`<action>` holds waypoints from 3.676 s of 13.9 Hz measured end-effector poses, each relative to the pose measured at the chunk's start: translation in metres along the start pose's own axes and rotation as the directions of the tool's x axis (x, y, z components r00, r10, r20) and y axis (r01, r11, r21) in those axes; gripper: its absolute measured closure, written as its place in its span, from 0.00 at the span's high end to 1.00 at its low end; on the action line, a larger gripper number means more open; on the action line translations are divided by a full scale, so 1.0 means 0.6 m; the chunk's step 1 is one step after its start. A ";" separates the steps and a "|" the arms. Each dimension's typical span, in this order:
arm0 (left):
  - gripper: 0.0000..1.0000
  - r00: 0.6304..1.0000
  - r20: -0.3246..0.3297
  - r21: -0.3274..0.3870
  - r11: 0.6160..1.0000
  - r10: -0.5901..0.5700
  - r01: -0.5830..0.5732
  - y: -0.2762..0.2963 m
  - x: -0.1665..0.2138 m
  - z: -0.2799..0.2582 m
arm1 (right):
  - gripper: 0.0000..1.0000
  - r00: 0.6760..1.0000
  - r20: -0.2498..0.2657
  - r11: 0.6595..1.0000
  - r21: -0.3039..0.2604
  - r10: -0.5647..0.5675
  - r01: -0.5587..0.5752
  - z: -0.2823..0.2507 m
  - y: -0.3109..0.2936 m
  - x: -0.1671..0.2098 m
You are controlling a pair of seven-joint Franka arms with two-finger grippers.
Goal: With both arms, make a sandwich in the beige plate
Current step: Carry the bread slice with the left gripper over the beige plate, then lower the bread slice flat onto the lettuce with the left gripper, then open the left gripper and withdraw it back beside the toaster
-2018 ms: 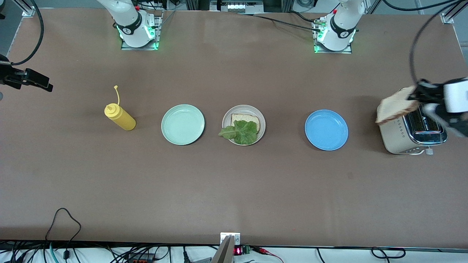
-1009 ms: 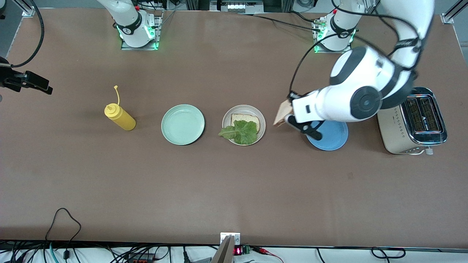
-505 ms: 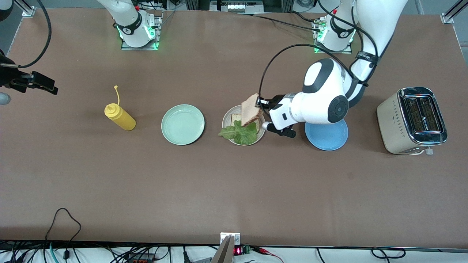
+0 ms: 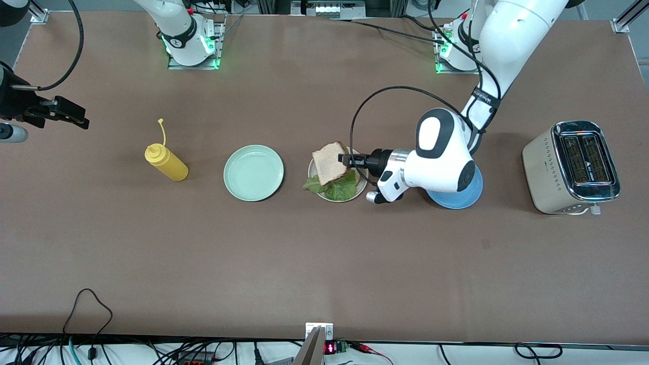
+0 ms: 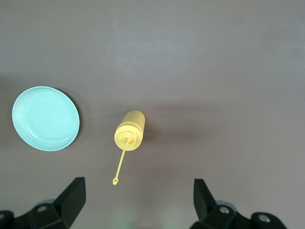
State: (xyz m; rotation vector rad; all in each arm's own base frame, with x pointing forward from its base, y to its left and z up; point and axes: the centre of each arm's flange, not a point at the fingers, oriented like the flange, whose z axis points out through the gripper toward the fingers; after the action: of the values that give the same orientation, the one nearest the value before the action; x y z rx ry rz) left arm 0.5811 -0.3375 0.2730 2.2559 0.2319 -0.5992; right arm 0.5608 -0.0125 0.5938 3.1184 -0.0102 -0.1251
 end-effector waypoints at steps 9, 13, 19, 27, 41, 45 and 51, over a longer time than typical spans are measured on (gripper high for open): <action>0.10 0.981 -0.019 0.008 0.982 0.191 -0.191 -0.049 0.036 0.004 | 1.00 1.000 0.008 1.000 0.000 0.003 -0.003 0.002 0.003 -0.001; 0.10 0.957 -0.002 0.011 0.957 0.290 -0.290 -0.062 0.038 0.018 | 1.00 1.000 0.011 1.000 0.000 0.004 -0.004 0.003 0.004 -0.001; 0.10 0.952 -0.015 -0.118 0.945 0.306 -0.305 -0.062 0.037 0.040 | 1.00 1.000 0.012 1.000 0.000 0.005 -0.005 0.003 0.005 -0.001; 0.10 0.931 -0.001 -0.131 0.923 0.364 -0.361 -0.144 0.065 0.063 | 1.00 1.000 0.014 1.000 0.000 0.006 -0.006 0.008 0.005 0.002; 0.38 0.893 -0.029 -0.144 0.883 0.448 -0.448 -0.214 0.098 0.056 | 1.00 0.999 0.010 0.999 0.002 0.043 -0.044 0.010 0.038 0.003; 0.78 0.890 -0.035 -0.144 0.879 0.455 -0.455 -0.210 0.100 0.052 | 1.00 0.999 0.010 0.999 0.002 0.043 -0.043 0.009 0.038 0.003; 1.00 0.886 -0.068 -0.142 0.874 0.459 -0.464 -0.204 0.107 0.017 | 1.00 0.999 0.010 0.999 0.002 0.044 -0.044 0.010 0.039 0.003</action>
State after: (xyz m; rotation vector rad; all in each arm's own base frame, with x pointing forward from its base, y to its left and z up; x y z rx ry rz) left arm 0.5912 -0.2627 0.1570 2.0664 -0.2390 -0.2763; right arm 0.5620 -0.0358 0.5884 3.1173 -0.0792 -0.1402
